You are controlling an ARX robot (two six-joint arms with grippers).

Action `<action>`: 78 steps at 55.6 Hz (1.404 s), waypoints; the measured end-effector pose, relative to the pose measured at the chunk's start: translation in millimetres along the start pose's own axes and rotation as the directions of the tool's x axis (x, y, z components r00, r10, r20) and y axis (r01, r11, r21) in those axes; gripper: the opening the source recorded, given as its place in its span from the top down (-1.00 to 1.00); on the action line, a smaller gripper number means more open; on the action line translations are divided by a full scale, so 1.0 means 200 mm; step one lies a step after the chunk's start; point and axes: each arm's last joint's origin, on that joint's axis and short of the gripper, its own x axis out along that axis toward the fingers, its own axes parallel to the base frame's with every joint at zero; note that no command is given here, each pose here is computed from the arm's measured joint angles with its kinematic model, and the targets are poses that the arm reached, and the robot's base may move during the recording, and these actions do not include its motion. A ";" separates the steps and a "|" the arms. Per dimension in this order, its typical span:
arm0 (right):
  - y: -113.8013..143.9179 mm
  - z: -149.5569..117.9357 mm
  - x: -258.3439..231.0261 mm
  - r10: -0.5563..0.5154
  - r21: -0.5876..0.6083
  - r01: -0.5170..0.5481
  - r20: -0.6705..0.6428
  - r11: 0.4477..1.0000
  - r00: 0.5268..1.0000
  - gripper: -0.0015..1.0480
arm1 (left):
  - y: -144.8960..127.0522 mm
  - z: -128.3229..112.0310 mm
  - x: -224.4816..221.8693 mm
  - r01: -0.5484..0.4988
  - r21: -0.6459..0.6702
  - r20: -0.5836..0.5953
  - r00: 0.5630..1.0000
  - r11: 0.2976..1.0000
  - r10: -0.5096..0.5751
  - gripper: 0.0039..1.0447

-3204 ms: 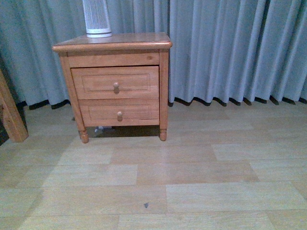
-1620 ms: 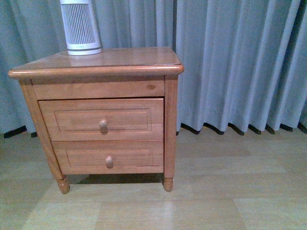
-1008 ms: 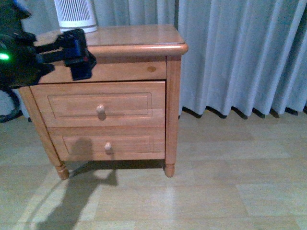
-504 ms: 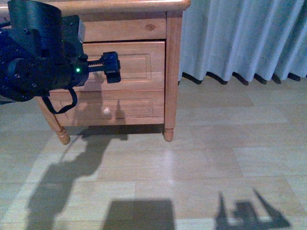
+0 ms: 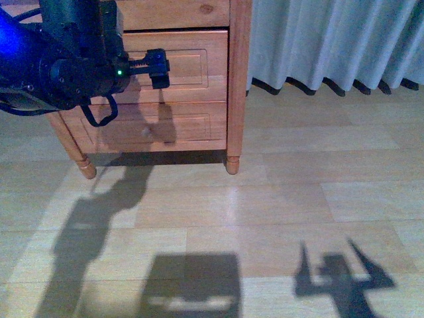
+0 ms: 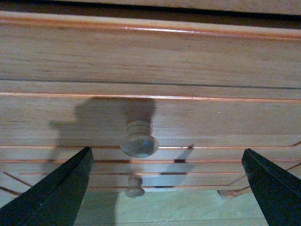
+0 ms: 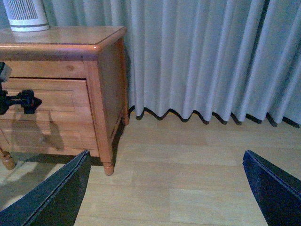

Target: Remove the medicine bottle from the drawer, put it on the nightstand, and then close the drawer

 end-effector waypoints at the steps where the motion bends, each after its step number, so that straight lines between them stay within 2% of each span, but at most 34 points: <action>1: 0.00 0.00 0.00 0.000 0.000 0.000 0.000 1.000 1.000 -0.87 | 0.00 -0.01 0.01 0.001 0.000 -0.001 1.000 1.000 -0.001 -0.88; 20: 0.00 0.00 0.00 0.000 0.000 0.000 0.000 1.000 1.000 -0.87 | 0.00 -0.08 0.07 0.000 0.001 0.000 1.000 1.000 0.000 -0.88; 41: 0.00 0.00 0.00 0.000 0.000 0.000 0.000 1.000 1.000 -0.87 | 0.02 -0.10 0.10 -0.012 0.008 0.023 1.000 1.000 0.012 -0.88; 59: 0.00 0.00 0.00 0.000 0.000 0.000 0.000 1.000 1.000 -0.87 | 0.03 -0.07 0.11 -0.015 0.016 0.060 0.998 1.000 0.014 -0.87; 73: 0.00 0.00 0.00 0.000 0.000 0.000 0.000 1.000 1.000 -0.87 | 0.03 -0.08 0.14 -0.026 0.015 0.065 0.998 1.000 0.025 -0.17; 78: 0.00 0.00 0.00 0.000 0.000 0.000 0.000 1.000 1.000 -0.87 | 0.03 -0.09 0.15 -0.039 0.015 0.061 0.997 0.999 0.039 0.18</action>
